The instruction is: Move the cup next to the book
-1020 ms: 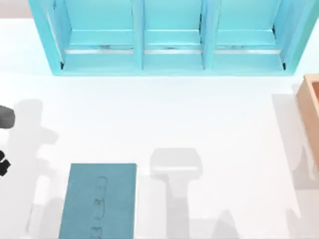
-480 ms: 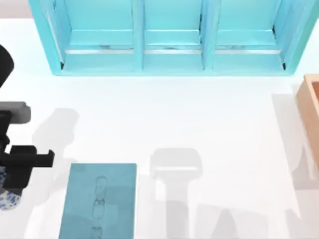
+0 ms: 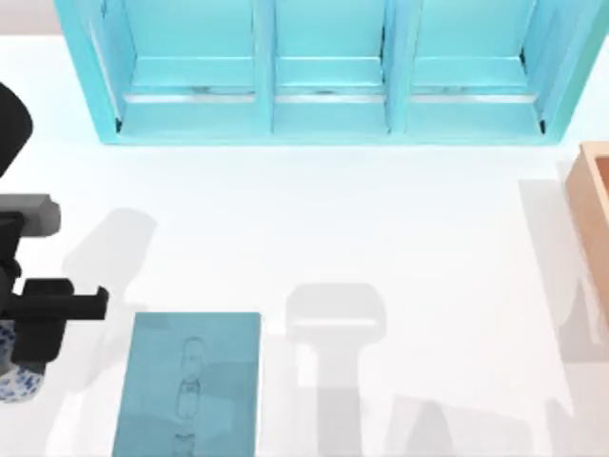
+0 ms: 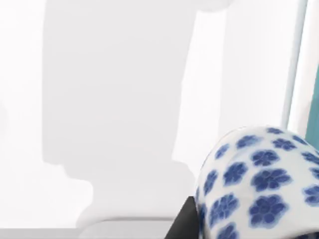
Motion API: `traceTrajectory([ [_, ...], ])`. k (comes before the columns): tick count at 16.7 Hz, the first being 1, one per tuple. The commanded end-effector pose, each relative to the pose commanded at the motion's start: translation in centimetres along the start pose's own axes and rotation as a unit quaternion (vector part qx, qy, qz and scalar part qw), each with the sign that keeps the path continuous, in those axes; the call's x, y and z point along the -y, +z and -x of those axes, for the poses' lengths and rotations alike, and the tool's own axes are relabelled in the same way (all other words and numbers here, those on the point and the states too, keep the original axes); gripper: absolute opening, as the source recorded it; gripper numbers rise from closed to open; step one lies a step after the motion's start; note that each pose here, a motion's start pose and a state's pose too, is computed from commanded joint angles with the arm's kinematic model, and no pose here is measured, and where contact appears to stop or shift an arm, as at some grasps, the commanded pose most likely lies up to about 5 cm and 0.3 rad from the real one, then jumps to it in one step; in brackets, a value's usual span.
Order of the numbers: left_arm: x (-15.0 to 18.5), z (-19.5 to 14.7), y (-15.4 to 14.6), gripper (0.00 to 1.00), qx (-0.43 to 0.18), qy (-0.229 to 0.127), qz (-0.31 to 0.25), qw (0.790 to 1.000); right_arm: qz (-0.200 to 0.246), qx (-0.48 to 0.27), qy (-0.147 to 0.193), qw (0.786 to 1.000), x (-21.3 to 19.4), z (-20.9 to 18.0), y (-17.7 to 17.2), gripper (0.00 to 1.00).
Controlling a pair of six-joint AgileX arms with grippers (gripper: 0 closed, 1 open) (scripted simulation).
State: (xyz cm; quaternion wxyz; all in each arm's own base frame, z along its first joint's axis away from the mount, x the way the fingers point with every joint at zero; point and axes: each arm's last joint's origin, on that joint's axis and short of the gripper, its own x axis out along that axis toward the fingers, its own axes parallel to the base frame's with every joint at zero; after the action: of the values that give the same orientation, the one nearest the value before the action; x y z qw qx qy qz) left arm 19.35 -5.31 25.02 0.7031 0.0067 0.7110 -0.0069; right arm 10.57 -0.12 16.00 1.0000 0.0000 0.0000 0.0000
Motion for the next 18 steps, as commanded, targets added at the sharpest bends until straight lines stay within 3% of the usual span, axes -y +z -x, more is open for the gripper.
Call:
traceTrajectory([
  [8, 0.0, -6.0, -0.1, 0.0, 0.003, 0.0, -0.001, 1.0, 0.0, 0.0, 0.0, 1.0, 0.0, 0.0, 0.0, 1.0],
  [13, 0.0, -6.4, -0.1, 0.0, 0.001, 0.0, 0.0, 1.0, 0.0, 0.0, 0.0, 1.0, 0.0, 0.0, 0.0, 1.0],
  [18, 0.0, -6.4, -0.1, 0.38, 0.001, 0.0, 0.0, 1.0, 0.0, 0.0, 0.0, 1.0, 0.0, 0.0, 0.0, 1.0],
])
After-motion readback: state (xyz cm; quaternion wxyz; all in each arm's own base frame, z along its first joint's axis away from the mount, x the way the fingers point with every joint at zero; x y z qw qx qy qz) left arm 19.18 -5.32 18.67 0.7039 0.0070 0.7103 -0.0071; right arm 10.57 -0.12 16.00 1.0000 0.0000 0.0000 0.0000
